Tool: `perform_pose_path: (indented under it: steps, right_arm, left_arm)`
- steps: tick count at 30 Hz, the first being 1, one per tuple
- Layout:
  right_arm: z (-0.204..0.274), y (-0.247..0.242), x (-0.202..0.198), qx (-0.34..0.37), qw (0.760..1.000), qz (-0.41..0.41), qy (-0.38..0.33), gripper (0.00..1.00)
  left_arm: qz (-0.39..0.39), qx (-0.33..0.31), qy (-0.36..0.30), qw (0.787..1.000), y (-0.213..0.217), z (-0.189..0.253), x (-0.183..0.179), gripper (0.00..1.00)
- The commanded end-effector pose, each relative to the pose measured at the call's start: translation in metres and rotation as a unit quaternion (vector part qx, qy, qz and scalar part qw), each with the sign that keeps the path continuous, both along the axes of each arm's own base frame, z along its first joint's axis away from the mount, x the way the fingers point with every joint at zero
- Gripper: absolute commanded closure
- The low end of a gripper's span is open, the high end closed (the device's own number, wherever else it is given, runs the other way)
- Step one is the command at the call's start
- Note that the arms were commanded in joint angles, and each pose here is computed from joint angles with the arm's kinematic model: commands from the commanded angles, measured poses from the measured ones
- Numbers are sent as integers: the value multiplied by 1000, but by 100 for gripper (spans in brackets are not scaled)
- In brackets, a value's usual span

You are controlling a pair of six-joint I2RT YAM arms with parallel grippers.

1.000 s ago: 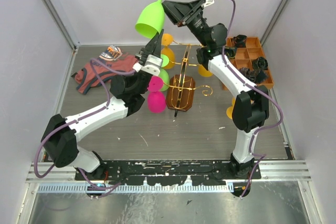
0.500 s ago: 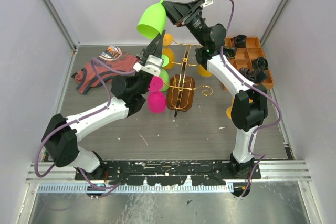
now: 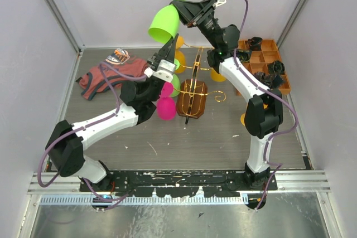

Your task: Place the wine glass upside down on the wine glass rack

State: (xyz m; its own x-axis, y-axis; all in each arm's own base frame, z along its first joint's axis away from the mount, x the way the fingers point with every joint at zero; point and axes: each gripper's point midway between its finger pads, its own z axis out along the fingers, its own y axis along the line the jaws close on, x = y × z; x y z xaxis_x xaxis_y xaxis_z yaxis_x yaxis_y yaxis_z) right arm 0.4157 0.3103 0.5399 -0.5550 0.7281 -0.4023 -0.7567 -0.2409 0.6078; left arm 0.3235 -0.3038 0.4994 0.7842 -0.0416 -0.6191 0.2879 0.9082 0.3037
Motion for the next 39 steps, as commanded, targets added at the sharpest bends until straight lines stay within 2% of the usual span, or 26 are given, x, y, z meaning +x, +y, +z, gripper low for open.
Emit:
perform_pose_path:
  steps: [1, 4, 7, 14, 21, 24, 28, 31, 33, 35, 36, 39]
  right_arm:
    - [26, -5, -20, 20, 999, 10, -45, 56]
    - [26, -6, -21, 20, 999, 13, -48, 64]
    - [27, -8, -22, 20, 998, 13, -51, 79]
    - [27, -19, -19, 17, 999, 1, -52, 99]
    - [38, -41, -10, -4, 996, -44, -75, 99]
    - [43, -56, -6, -28, 991, -85, -95, 99]
    - [43, -83, 6, -79, 980, -152, -104, 99]
    - [38, -102, 11, -144, 961, -212, -105, 99]
    - [32, -113, 11, -199, 939, -261, -103, 99]
    - [30, -130, 1, -255, 903, -327, -111, 99]
    - [25, -140, -2, -291, 876, -365, -121, 99]
    - [6, -167, -19, -352, 826, -427, -107, 99]
  left_arm:
    - [-14, -20, -15, 1000, -2, 8, -8, 100]
    - [-10, -19, -14, 1000, -4, 8, -7, 100]
    - [-6, -20, -13, 1000, -3, 8, -6, 97]
    - [-9, -6, -7, 1000, -7, 2, -5, 76]
    - [-16, 33, 21, 999, -12, -26, -7, 33]
    - [-10, 46, 44, 998, -6, -41, -8, 26]
    - [6, 40, 88, 995, 10, -48, -7, 24]
    - [46, 26, 136, 989, 27, -41, 4, 22]
    - [80, 32, 167, 982, 35, -38, 16, 20]
    - [107, 37, 189, 975, 45, -36, 28, 18]
    - [113, 30, 197, 973, 50, -35, 33, 17]
    - [110, 4, 227, 968, 68, -33, 48, 17]
